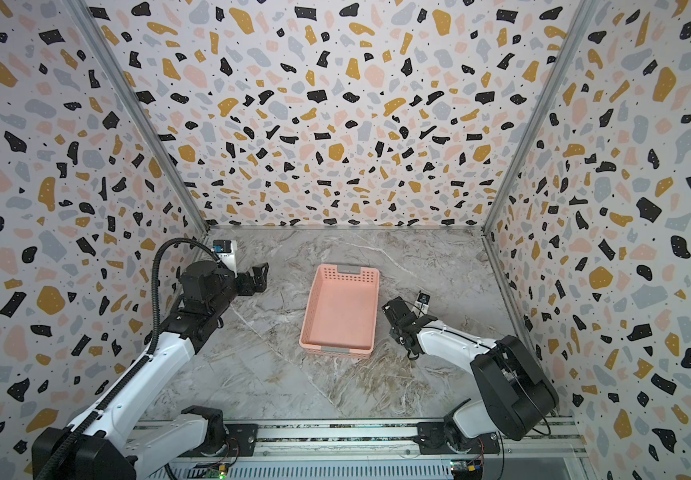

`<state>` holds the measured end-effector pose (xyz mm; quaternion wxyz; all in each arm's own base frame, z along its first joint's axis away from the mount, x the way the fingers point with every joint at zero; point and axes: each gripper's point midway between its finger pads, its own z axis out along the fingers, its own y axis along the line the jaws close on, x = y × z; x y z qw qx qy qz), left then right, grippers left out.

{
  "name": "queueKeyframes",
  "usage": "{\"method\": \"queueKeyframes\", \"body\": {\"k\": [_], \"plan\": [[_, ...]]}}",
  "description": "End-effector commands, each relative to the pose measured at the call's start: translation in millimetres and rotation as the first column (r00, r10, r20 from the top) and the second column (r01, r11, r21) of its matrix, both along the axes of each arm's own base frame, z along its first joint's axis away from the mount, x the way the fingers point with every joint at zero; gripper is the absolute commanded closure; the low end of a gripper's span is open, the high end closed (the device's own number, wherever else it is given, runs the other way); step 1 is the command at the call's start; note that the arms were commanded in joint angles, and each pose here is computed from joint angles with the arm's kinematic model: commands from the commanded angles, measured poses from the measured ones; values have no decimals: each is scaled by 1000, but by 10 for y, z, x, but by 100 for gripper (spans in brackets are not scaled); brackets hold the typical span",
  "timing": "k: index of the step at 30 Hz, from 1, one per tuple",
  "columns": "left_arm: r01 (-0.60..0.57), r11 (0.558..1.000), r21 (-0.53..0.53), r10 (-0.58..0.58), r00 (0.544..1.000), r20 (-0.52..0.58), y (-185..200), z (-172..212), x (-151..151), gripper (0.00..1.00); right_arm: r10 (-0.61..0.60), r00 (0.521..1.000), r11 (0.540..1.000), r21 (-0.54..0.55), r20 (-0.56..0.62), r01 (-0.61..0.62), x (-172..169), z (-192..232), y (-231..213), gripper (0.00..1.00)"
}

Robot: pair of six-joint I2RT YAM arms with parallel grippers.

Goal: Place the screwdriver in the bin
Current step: 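Close the right gripper on the green-and-black screwdriver handle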

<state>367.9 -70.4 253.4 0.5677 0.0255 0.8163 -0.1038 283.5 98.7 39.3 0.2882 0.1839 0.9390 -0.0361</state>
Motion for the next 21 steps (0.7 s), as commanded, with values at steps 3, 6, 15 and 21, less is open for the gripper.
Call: {"method": "queueKeyframes", "body": {"k": [3,6,15,21], "plan": [[-10,1000,6,9,998,67,15,262,16,0,41,999,999,20,22,-41,95,77,85,28],[-12,1000,7,12,998,67,17,264,19,0,48,999,998,38,21,-49,122,80,101,39],[-22,1000,16,21,998,63,38,237,13,0,66,998,997,42,6,-66,125,26,98,49],[-18,1000,12,18,998,59,28,221,20,0,85,996,994,68,-12,-84,134,-42,117,59]]}}
